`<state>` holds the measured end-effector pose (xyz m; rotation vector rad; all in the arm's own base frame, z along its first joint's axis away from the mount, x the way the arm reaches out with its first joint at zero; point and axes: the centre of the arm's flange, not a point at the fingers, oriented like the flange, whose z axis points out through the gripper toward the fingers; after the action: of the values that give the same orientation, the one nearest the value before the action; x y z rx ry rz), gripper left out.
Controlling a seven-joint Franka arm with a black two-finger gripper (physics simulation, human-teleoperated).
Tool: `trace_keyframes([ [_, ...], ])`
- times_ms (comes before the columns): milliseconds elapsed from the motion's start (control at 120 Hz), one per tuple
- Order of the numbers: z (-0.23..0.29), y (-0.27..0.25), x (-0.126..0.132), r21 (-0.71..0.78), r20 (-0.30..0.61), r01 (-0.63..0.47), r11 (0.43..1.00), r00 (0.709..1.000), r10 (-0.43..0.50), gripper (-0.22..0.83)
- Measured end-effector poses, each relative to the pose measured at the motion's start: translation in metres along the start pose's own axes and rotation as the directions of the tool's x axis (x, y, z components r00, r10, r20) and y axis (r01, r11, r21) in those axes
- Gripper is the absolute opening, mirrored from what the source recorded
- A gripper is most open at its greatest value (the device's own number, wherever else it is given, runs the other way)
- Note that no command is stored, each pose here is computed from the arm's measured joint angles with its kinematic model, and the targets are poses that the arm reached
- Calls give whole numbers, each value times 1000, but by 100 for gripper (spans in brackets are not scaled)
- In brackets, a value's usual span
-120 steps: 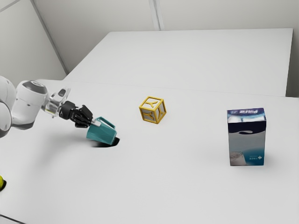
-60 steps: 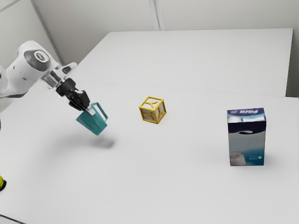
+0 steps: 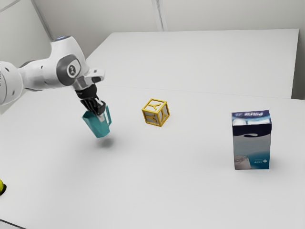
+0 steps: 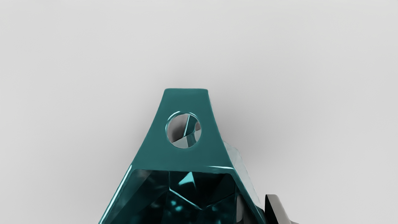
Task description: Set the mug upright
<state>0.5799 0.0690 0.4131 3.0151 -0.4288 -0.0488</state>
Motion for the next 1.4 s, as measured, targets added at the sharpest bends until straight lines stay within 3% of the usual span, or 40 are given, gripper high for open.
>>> trace_keyframes([
  [292, 26, 2, 5, 35, -46, 77, 996, 996, -76, -17],
  [600, 51, 0, 4, 31, -28, 140, 990, 990, -139, -16],
  [658, 54, 2, 5, 29, -24, 144, 989, 989, -143, -10],
  [842, 56, 4, 6, 23, -23, 157, 987, 987, -157, 27],
  [958, 51, 9, 7, 25, -29, 155, 988, 988, -155, 42],
  [1142, 11, 18, 3, 35, -61, 153, 988, 987, -150, 53],
  [1400, -91, 36, 14, 45, -97, 128, 991, 988, -123, 59],
])
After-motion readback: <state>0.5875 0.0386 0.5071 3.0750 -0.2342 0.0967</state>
